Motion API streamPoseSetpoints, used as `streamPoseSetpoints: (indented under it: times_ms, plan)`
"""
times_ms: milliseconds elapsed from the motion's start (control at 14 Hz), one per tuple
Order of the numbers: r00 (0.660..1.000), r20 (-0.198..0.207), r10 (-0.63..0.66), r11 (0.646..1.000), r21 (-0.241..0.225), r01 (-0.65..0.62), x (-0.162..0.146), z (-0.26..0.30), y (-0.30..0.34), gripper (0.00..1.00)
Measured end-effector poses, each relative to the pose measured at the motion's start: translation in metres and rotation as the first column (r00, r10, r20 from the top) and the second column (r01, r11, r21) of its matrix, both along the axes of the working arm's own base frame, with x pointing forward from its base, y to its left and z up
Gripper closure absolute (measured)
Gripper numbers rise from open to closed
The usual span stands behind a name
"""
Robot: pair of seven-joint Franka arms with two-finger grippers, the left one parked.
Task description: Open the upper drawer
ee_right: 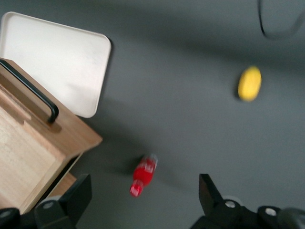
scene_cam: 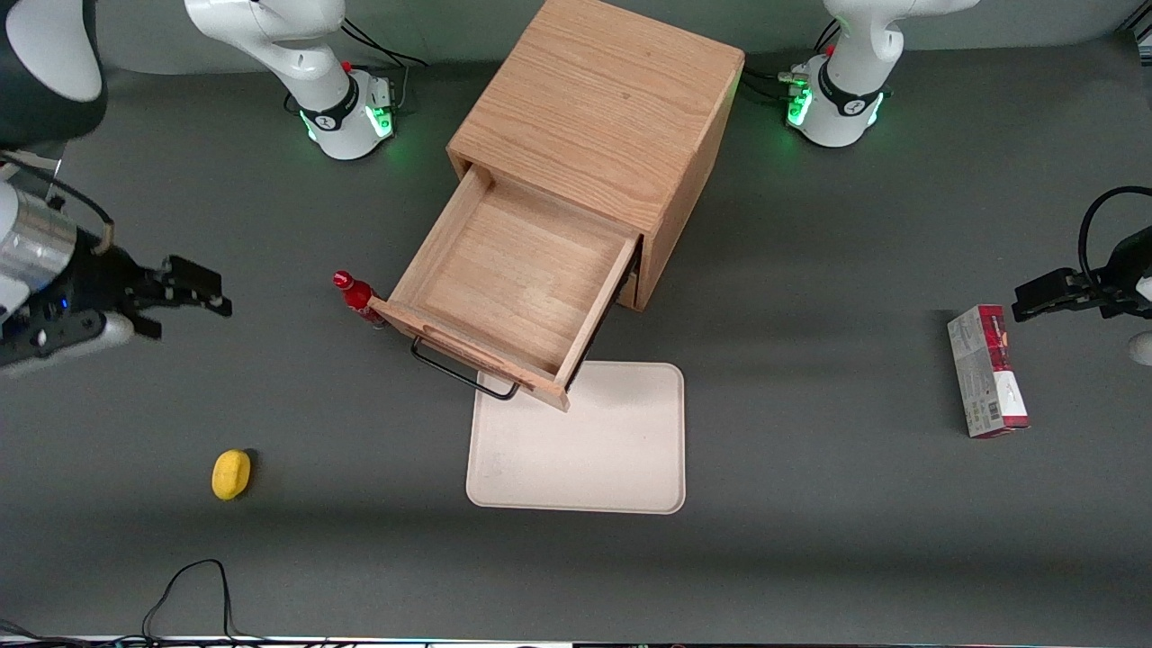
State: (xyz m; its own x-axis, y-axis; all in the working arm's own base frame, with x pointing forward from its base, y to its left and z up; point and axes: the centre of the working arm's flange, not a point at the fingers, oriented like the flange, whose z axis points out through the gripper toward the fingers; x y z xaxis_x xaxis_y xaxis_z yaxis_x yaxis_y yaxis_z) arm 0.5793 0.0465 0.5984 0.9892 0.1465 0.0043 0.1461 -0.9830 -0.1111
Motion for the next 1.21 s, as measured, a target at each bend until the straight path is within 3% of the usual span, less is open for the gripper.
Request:
streamPoseSetpoints:
  times_ms: [214,286,429,500,1071,1214]
  plan:
    - [0.988,-0.029,-0.149,0.988,-0.047,0.148,-0.056,0.024,-0.002,0.00]
    - [0.983,-0.029,-0.179,0.981,-0.082,0.176,-0.071,0.032,-0.002,0.00]
    - [0.983,-0.013,-0.182,0.972,-0.152,0.178,-0.086,0.040,0.003,0.00]
    - [0.984,-0.010,-0.180,0.971,-0.163,0.176,-0.088,0.040,0.008,0.00]
    - [0.984,-0.025,-0.175,0.974,-0.153,0.169,-0.079,0.026,0.016,0.00]
    - [0.984,-0.028,-0.174,0.977,-0.130,0.169,-0.079,0.026,0.020,0.00]
